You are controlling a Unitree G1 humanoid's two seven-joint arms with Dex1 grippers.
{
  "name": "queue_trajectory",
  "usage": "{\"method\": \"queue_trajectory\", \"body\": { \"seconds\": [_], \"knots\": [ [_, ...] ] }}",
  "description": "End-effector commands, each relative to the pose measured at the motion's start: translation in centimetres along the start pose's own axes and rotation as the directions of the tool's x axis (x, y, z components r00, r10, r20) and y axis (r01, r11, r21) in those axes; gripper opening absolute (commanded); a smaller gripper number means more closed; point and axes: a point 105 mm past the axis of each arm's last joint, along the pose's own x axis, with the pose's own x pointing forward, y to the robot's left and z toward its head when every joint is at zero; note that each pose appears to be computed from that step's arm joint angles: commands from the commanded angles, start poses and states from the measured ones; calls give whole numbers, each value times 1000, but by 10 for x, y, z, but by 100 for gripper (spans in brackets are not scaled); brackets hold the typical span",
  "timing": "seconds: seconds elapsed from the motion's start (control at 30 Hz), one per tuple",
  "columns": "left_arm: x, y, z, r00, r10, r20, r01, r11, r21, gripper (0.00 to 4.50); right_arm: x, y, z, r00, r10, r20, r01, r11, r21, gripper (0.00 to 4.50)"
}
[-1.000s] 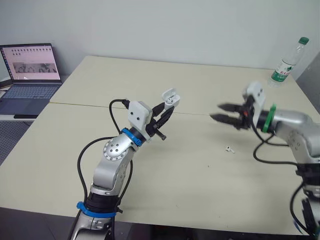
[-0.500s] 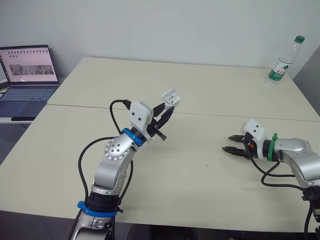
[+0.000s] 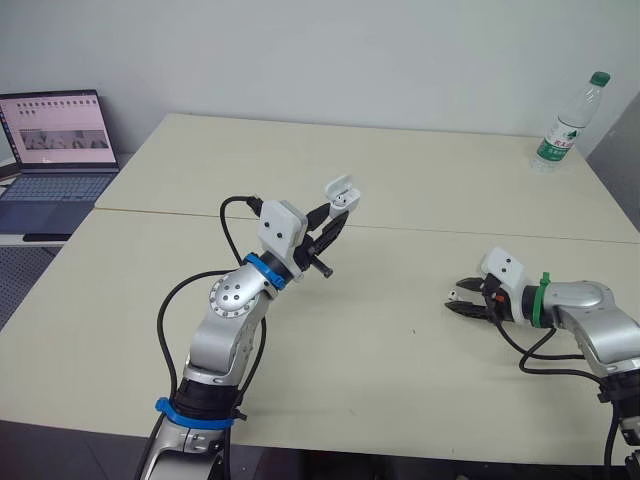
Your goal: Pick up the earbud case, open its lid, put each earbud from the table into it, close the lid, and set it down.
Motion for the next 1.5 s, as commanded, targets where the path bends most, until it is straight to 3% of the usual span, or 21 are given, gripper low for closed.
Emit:
{"method": "queue_trajectory", "body": {
  "seconds": [0.03, 0.13, 0.3, 0.33, 0.5, 0.67, 0.87, 1.03, 1.2, 1.47, 1.5],
  "knots": [
    [2, -3, 14, 999, -9, 52, 7, 1000, 31, 75, 0, -4, 7, 1000, -4, 16, 5, 999, -37, 280],
    [1, -2, 14, 999, -6, 50, 4, 1000, 31, 75, 1, -4, 4, 1000, -2, 10, 2, 999, -41, 220],
    [1, -2, 14, 999, -5, 49, 3, 999, 34, 75, 1, -5, -1, 1000, 8, -1, -8, 999, -47, 47],
    [1, -2, 14, 999, -5, 49, 4, 999, 34, 75, 0, -5, -2, 1000, 10, -5, -10, 999, -53, 41],
    [2, -4, 14, 999, -5, 50, 4, 999, 32, 75, -8, -6, -5, 998, 40, -39, -45, 991, -124, 42],
    [3, -5, 13, 998, -2, 57, 1, 1000, 25, 75, -45, -7, -19, 978, 124, -169, -157, 967, -200, 42],
    [3, -7, 11, 997, 20, 72, -20, 1000, 7, 75, -105, -24, -66, 873, 135, -469, -272, 932, -238, 42],
    [2, -10, 10, 996, 30, 81, -30, 1000, 1, 75, -137, -39, -105, 765, 74, -640, -288, 927, -238, 42],
    [1, -11, 10, 996, 40, 84, -40, 999, 1, 75, -152, -43, -124, 712, 59, -700, -300, 927, -227, 42],
    [-1, -12, 10, 996, 42, 81, -43, 999, 1, 75, -143, -43, -125, 738, 73, -671, -295, 929, -223, 42],
    [-1, -12, 10, 996, 42, 81, -42, 999, 2, 75, -142, -43, -125, 741, 72, -667, -294, 929, -226, 77]
  ]
}}
